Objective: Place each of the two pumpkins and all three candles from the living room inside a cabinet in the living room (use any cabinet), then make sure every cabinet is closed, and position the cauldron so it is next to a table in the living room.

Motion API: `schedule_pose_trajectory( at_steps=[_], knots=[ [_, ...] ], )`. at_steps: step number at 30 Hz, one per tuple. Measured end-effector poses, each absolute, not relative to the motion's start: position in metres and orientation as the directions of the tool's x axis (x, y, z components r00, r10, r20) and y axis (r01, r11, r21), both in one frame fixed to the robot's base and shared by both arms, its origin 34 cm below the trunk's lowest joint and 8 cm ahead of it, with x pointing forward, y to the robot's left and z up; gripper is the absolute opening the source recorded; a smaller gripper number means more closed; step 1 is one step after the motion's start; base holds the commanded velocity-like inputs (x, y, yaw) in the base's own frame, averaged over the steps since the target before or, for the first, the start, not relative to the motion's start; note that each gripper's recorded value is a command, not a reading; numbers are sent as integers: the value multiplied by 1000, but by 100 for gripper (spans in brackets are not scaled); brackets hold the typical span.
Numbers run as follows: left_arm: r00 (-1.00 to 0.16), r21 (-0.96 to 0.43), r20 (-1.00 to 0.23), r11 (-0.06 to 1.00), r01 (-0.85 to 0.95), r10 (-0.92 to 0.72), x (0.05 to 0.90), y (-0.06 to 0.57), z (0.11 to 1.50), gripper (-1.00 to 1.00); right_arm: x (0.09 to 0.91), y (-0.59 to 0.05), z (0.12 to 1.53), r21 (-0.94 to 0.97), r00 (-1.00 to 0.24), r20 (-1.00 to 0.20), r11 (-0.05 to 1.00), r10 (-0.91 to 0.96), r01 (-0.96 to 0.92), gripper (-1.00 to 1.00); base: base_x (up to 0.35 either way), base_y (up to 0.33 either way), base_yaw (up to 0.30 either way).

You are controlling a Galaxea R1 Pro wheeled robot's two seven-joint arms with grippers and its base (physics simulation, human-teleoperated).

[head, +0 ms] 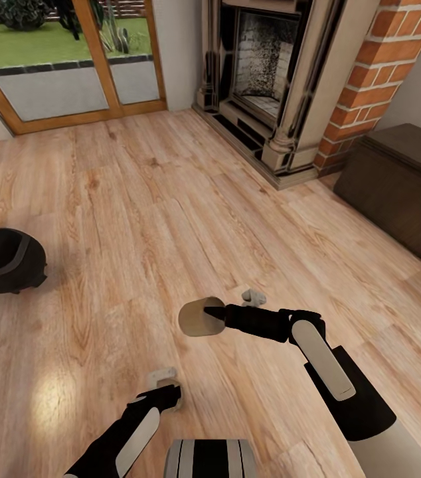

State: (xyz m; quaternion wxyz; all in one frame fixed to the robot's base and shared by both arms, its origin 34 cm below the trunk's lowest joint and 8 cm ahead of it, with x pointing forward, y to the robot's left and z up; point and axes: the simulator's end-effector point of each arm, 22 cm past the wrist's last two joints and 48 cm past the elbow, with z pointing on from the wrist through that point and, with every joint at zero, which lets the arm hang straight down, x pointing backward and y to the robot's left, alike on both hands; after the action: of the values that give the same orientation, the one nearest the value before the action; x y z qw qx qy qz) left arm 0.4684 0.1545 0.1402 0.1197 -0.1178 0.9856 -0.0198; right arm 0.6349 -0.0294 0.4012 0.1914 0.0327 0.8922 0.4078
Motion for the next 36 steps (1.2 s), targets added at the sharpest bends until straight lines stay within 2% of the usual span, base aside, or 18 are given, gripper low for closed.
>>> schedule_pose_trajectory(
  at_steps=[36],
  knots=[
    [-948, -58, -212, 972, -229, -236, 461, 156, 132, 100, 633, -29, 390, 743, -931, -296, 664, 215, -83, -100, 13, 0, 0]
  ],
)
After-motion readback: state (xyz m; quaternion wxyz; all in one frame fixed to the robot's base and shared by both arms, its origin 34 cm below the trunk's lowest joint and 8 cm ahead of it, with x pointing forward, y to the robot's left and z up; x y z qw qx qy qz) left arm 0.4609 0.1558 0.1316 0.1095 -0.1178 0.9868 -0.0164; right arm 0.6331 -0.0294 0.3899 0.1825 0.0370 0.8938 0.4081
